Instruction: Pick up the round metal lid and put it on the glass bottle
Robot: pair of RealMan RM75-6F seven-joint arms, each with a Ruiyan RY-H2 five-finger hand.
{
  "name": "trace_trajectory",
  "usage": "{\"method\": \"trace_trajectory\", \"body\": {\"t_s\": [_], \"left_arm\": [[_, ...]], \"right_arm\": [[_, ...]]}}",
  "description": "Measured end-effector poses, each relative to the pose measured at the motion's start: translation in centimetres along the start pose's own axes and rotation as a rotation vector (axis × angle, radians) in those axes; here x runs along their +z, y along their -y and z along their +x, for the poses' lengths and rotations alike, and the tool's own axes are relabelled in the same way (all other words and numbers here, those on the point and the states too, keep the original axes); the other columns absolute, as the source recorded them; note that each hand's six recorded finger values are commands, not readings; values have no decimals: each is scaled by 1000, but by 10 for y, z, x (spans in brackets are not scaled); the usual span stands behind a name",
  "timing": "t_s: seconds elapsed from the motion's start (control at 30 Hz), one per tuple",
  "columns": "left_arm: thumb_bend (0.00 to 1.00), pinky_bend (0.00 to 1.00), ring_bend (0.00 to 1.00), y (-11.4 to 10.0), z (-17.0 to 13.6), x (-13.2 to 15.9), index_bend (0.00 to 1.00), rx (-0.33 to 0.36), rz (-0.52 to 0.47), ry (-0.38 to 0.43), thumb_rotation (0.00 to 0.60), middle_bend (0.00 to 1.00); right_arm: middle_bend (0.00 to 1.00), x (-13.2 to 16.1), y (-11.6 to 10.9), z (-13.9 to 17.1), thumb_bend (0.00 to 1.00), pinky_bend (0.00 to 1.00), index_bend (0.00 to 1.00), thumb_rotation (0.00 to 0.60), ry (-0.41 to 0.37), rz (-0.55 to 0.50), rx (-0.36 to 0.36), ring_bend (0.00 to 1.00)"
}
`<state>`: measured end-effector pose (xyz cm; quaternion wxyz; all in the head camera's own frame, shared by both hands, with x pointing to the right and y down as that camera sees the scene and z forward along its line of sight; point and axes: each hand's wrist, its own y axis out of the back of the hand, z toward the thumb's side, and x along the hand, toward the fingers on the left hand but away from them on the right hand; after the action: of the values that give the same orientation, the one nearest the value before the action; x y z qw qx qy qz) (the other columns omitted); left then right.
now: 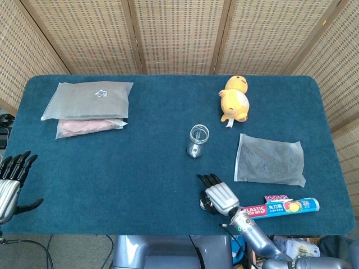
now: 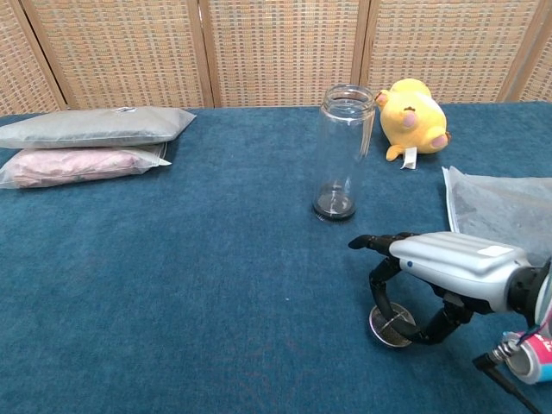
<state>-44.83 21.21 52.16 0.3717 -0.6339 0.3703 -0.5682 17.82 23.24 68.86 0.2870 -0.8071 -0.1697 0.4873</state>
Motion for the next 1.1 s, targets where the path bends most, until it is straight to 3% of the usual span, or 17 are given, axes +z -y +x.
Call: {"method": "trace_trajectory", "body": {"t_s": [0.17,0.37,0.77,0.93,1.1], "left_arm": [[21,0,0,0,0,-1,0,0,-2,-1,600,0],[20,0,0,-1,0,0,0,4,-3,2,600,0],[20,0,0,-3,-3,4,0,14,0,10,600,0],[20,0,0,-3,-2,2,0,14,-1,3,600,0],[20,0,0,-4,0,-1,0,24,0,-11,600,0]], "right_arm": [[0,0,-11,6,653,0,671,600,-8,-7,-22,0],[0,-14,-41,24,656,0,673,600,4,19,-80,0],[0,-78,-107,55,670,0,687,600,158,126,-160,0],[0,-95,-150,46,670,0,687,600,216,139,-238,0],[0,-85,-202,26,670,0,687,600,204,160,-327,0]]}}
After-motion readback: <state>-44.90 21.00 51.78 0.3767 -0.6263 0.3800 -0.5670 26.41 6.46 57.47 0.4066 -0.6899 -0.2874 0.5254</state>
